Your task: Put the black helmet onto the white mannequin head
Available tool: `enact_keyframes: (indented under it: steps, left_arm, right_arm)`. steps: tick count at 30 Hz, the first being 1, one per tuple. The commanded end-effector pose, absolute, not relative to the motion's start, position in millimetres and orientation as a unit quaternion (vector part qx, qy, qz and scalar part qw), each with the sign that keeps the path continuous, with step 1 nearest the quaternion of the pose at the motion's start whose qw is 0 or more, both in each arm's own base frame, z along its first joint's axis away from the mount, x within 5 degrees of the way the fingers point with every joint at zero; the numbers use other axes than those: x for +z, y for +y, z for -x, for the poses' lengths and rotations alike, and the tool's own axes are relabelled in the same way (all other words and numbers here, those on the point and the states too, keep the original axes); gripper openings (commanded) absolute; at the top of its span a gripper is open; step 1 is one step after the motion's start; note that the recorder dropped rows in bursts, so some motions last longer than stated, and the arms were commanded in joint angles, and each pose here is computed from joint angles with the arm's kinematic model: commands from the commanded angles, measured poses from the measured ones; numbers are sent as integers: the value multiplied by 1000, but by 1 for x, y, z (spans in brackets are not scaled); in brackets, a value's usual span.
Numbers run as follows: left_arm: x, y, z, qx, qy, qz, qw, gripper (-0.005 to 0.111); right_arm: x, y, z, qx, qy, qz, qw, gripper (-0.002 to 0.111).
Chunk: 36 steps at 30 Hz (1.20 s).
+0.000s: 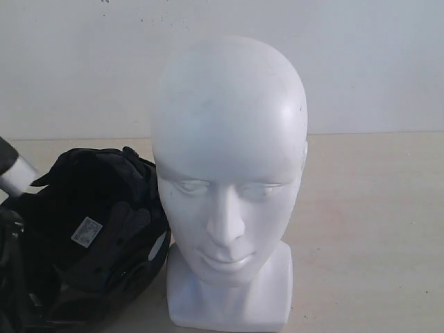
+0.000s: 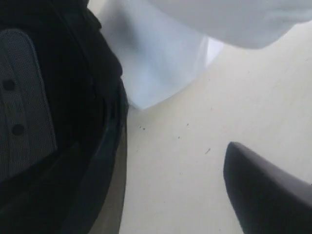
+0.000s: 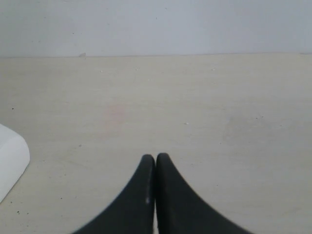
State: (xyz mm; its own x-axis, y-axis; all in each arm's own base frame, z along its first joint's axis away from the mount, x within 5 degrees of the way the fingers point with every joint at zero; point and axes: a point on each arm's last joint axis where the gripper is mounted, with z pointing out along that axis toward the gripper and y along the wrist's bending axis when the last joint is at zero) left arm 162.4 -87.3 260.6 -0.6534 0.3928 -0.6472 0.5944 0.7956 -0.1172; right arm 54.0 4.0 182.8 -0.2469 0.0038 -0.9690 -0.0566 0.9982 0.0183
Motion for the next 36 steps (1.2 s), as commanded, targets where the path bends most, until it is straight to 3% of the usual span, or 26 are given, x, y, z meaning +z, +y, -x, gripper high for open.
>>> enact_keyframes:
  steps: [1,36]
  left_arm:
    - [241,-90,-174,-141,911,-277,270,76]
    - [194,-98,-223,-95,923,-247,280,75]
  right_arm:
    - [184,4,-54,22,785,17,619,0]
    - [184,4,-54,22,785,17,619,0]
